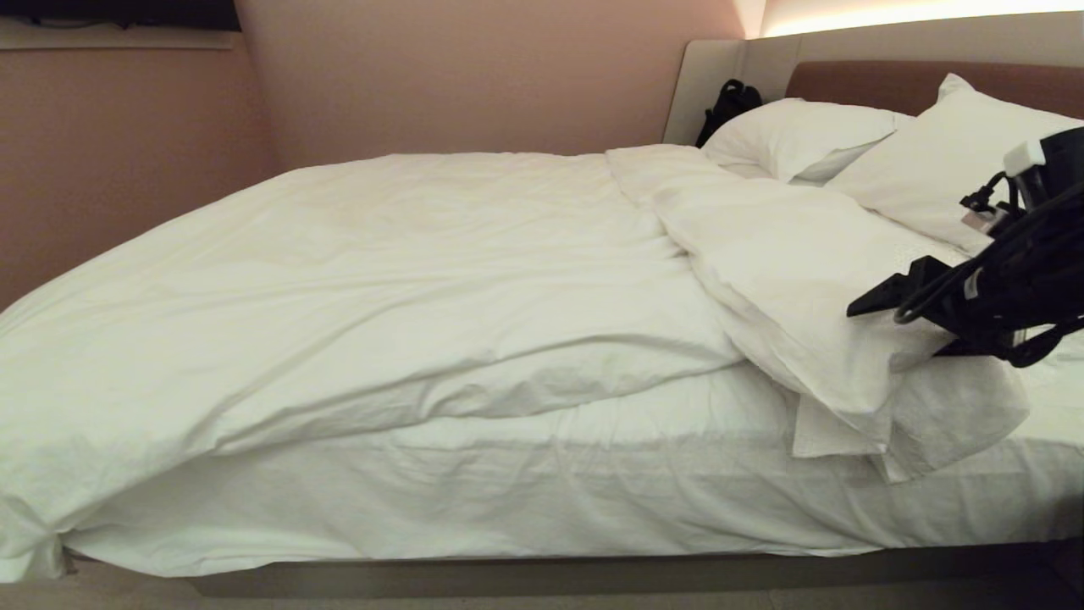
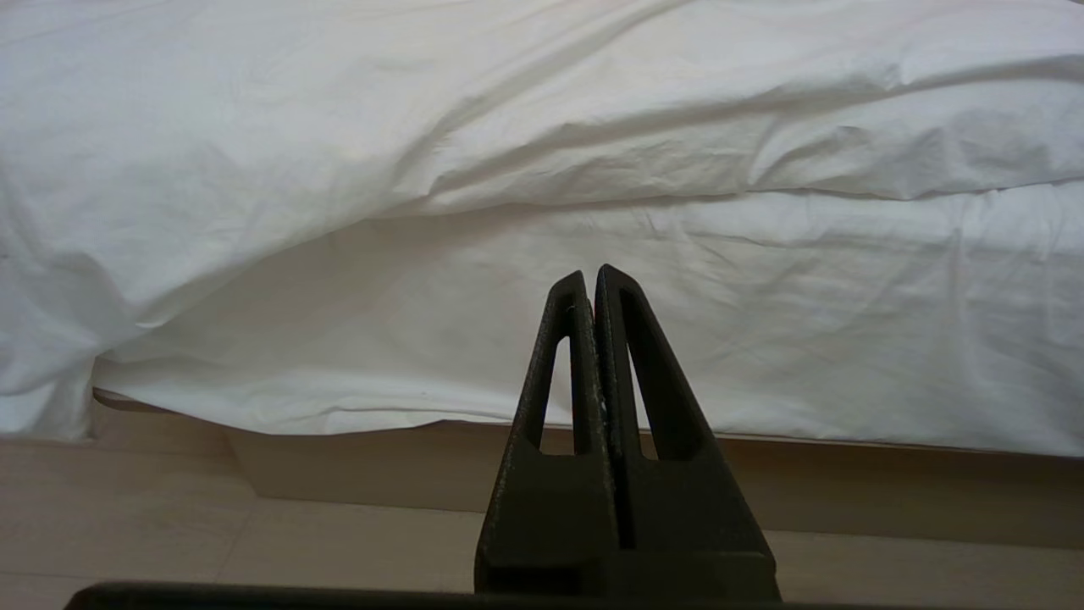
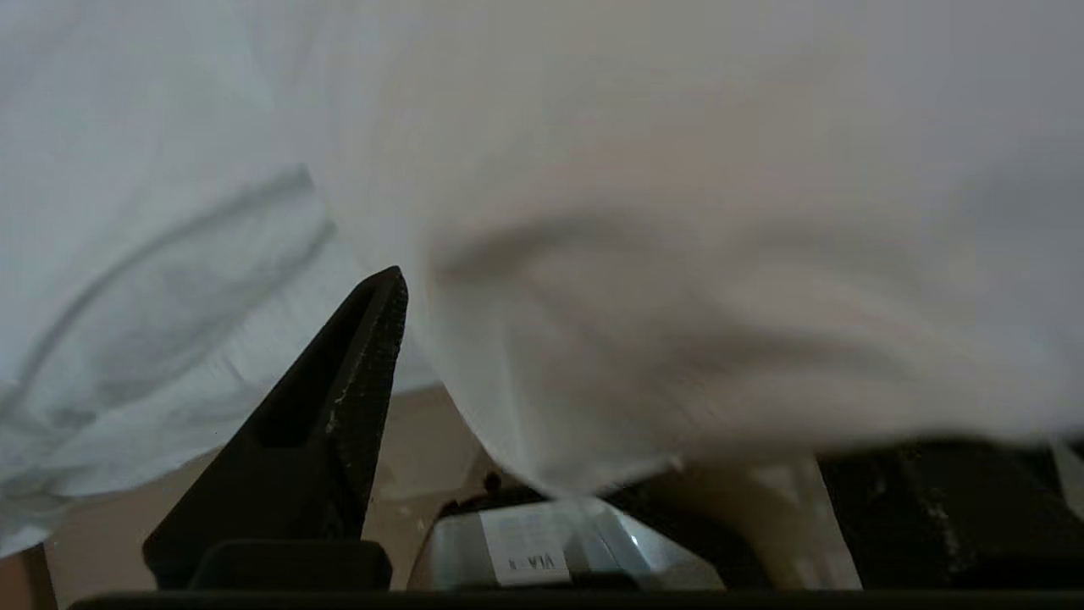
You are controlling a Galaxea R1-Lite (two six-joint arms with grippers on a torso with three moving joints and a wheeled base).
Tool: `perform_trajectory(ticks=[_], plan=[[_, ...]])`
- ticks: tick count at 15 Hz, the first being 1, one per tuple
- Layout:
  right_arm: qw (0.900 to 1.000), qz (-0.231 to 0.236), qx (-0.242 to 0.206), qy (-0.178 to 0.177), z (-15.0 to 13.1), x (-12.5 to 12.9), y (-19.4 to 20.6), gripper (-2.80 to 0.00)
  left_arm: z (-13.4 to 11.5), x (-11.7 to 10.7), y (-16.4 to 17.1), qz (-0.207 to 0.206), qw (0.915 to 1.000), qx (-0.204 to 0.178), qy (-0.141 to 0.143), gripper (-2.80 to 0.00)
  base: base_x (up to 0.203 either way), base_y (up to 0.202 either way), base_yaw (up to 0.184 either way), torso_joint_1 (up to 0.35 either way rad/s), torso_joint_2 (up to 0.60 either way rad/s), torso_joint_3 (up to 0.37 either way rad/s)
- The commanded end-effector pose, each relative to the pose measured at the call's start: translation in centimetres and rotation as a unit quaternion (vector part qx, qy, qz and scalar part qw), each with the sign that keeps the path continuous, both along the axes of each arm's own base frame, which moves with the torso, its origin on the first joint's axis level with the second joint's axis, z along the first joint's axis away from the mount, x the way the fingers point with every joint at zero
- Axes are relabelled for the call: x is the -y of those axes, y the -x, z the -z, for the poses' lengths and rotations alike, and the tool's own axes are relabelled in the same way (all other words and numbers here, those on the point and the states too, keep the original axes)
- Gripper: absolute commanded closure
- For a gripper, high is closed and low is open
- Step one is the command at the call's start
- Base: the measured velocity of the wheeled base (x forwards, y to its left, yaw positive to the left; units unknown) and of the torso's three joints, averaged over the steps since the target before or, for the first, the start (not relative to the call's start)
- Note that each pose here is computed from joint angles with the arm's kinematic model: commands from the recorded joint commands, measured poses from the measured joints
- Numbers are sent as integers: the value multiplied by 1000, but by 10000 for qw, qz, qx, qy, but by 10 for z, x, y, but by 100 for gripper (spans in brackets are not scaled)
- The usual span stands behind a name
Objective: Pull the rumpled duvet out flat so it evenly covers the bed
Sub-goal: Flatten the corners of the folded blanket
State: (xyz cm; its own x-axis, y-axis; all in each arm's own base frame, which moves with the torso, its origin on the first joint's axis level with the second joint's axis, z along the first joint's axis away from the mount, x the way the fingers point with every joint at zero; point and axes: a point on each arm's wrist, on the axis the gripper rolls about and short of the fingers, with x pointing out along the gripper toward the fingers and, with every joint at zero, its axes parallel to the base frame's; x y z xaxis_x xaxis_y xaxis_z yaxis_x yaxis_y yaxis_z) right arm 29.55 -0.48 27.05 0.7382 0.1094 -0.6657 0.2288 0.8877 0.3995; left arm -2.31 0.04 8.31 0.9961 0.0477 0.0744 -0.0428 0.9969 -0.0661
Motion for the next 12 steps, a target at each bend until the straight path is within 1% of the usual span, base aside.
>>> perform_trajectory(ticks=[1,3,4,5,7,8,10,11,12], plan=[[9990,4,-448,-6,-2,-1,31,-280,0,0,0,-6,10000,3,3,0,0,0,0,0,0,0],[9989,-92,-456,19,-13,-5,60,-280,0,0,0,-6,10000,-3,3,0,0,0,0,0,0,0],[9991,-232,-361,77,-19,-9,76,-280,0,0,0,-6,10000,4,3,0,0,0,0,0,0,0],[9984,-474,-238,171,-24,-15,90,-280,0,0,0,-6,10000,-1,3,0,0,0,0,0,0,0],[9917,-1204,-107,447,-26,-34,102,-280,0,0,0,-6,10000,0,3,0,0,0,0,0,0,0],[9875,-1467,-124,568,-24,-41,98,-280,0,0,0,-6,10000,-2,3,0,0,0,0,0,0,0],[9828,-1690,-294,678,-12,-51,74,-280,0,0,0,-6,10000,4,3,0,0,0,0,0,0,0],[9814,-1723,-341,769,-6,-56,59,-280,0,0,0,-6,10000,4,3,0,0,0,0,0,0,0],[9806,-1688,-369,928,1,-61,42,0,0,0,0,-6,10000,4,3,0,0,0,0,0,0,0]])
